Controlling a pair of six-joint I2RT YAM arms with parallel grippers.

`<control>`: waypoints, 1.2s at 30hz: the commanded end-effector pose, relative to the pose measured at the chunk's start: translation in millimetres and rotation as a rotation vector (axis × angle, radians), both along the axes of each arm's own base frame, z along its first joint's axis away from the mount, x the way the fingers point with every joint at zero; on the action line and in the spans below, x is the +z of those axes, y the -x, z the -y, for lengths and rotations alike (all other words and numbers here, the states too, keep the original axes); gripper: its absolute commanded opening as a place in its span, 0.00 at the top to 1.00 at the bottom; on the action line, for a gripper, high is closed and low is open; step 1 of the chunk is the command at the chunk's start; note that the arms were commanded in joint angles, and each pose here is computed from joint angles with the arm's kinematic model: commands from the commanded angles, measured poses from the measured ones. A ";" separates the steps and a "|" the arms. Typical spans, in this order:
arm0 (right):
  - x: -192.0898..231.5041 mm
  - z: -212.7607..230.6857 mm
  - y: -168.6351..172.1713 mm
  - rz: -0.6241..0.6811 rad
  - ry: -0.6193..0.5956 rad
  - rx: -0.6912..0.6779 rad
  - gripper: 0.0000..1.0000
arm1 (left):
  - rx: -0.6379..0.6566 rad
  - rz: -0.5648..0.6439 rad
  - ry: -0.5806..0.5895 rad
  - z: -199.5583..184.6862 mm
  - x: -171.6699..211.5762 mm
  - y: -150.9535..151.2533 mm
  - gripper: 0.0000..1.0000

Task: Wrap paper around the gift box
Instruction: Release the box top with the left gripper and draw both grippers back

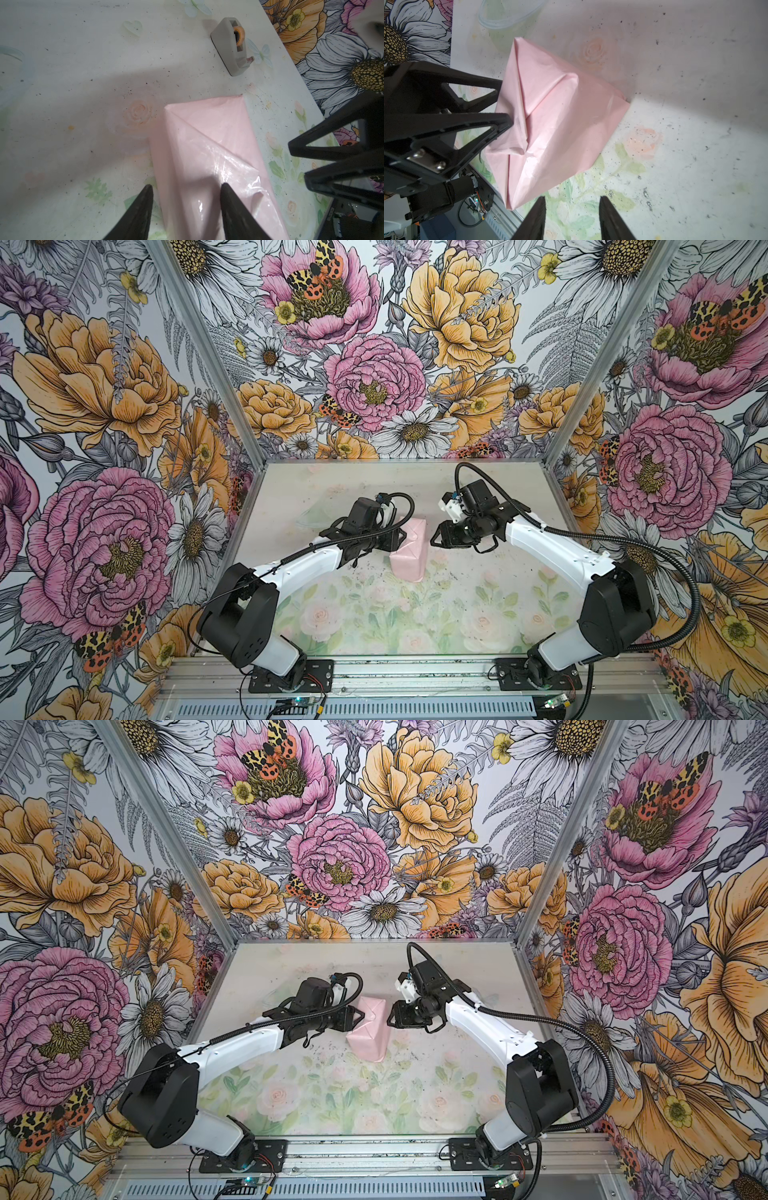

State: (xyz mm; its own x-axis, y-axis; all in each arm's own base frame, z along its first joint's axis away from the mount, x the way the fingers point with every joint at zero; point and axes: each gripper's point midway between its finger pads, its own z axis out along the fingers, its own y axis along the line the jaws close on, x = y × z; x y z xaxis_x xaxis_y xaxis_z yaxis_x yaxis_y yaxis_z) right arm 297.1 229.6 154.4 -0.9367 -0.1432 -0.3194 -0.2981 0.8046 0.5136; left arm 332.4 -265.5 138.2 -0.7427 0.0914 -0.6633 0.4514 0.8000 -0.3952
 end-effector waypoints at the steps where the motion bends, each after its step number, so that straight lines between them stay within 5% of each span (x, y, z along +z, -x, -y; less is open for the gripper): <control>1: 10.0 2.6 -5.6 0.050 -0.013 -0.023 0.56 | 0.047 -0.060 -0.067 -16.2 -29.7 1.6 0.47; 12: 14.2 3.0 -6.3 0.072 -0.018 -0.028 0.56 | 0.077 -0.063 -0.064 -23.9 -30.7 -2.2 0.47; 27: 13.7 5.3 -4.6 0.076 -0.014 -0.029 0.56 | 0.351 -0.098 -0.114 -118.2 -40.2 -28.7 0.46; 36: 13.4 4.2 -7.0 0.077 -0.019 -0.043 0.56 | 0.475 0.025 -0.017 -159.0 20.3 -40.5 0.32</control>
State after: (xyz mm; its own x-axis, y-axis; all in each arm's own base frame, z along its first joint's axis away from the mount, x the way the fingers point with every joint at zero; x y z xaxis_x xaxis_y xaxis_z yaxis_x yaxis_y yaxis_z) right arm 298.7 227.9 158.3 -0.9264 -0.1279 -0.3542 -0.3058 0.8045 0.5092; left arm 370.4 -113.0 137.0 -0.7344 -0.2034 -0.6475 0.0504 0.9351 -0.3509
